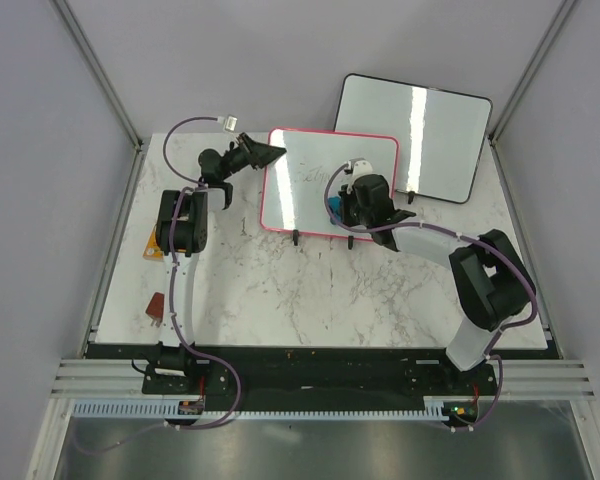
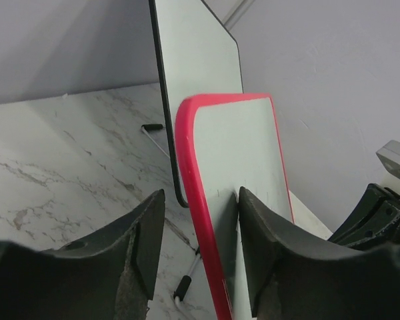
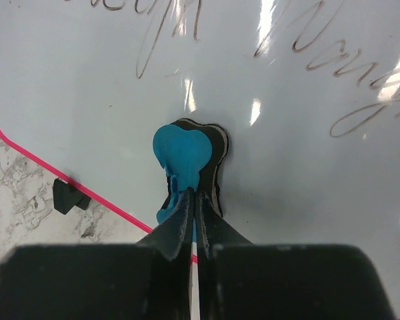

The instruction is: Erase the whiteboard

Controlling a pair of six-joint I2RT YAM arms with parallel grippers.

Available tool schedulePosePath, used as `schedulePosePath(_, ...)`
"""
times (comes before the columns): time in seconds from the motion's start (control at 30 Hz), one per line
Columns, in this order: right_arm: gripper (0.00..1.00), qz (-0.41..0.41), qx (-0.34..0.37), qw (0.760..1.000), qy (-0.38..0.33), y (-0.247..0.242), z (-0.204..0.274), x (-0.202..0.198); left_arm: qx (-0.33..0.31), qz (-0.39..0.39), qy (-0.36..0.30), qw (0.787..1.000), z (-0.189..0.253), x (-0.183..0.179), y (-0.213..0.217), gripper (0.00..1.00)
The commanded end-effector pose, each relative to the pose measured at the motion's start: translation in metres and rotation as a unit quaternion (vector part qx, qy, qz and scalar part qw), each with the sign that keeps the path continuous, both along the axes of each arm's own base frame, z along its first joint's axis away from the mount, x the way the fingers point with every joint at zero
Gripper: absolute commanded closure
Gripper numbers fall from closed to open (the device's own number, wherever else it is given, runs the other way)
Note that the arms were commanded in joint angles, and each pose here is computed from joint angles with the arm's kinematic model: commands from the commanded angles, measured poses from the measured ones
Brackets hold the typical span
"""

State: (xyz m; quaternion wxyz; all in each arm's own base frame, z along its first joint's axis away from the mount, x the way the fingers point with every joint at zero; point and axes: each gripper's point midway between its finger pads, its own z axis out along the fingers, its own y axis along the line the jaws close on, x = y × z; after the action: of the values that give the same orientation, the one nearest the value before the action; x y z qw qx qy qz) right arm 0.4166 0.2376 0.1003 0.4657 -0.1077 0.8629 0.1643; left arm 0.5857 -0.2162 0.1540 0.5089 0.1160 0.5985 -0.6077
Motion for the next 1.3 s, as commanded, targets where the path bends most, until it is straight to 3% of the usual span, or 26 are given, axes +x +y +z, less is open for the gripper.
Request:
schedulePosePath(0.0,0.92,-0.005,-0.001,1.0,-0.007,0.009,0.01,0.01,0.0,-0.021,-0.007,1.0,0.009,-0.012,-0.004,0.56)
schedulePosePath(0.07,0.87,0.0,0.003,1.0,-0.007,0.012,0.011,0.011,0.001,-0.024,-0.006,1.0,0.007,-0.014,-0.004,0.68)
schedulePosePath(0.1,0.85,0.003,0.002,1.0,-0.008,0.014,0.013,0.012,0.0,-0.025,0.0,1.0,0.007,-0.016,-0.003,0.81)
schedulePosePath(0.2,0.8,0.005,0.0,1.0,-0.008,0.014,0.019,0.012,-0.002,-0.026,0.003,1.0,0.005,-0.022,-0.003,0.98)
schedulePosePath(0.4,0.57,-0.008,0.0,1.0,-0.02,0.006,0.026,0.002,-0.009,-0.028,0.001,1.0,0.01,-0.048,0.001,0.98)
schedulePosePath(0.57,0.5,-0.009,-0.006,1.0,-0.017,0.009,0.022,-0.006,-0.01,-0.014,0.007,1.0,0.012,-0.062,0.004,0.98)
schedulePosePath(1.2,0.61,-0.108,-0.095,0.989,-0.025,-0.002,-0.001,0.013,-0.026,-0.021,0.02,0.999,0.003,-0.064,0.005,0.98)
schedulePosePath(1.27,0.69,-0.112,-0.104,0.988,-0.024,-0.002,-0.006,0.015,-0.026,-0.021,0.019,0.999,0.004,-0.064,0.005,0.98)
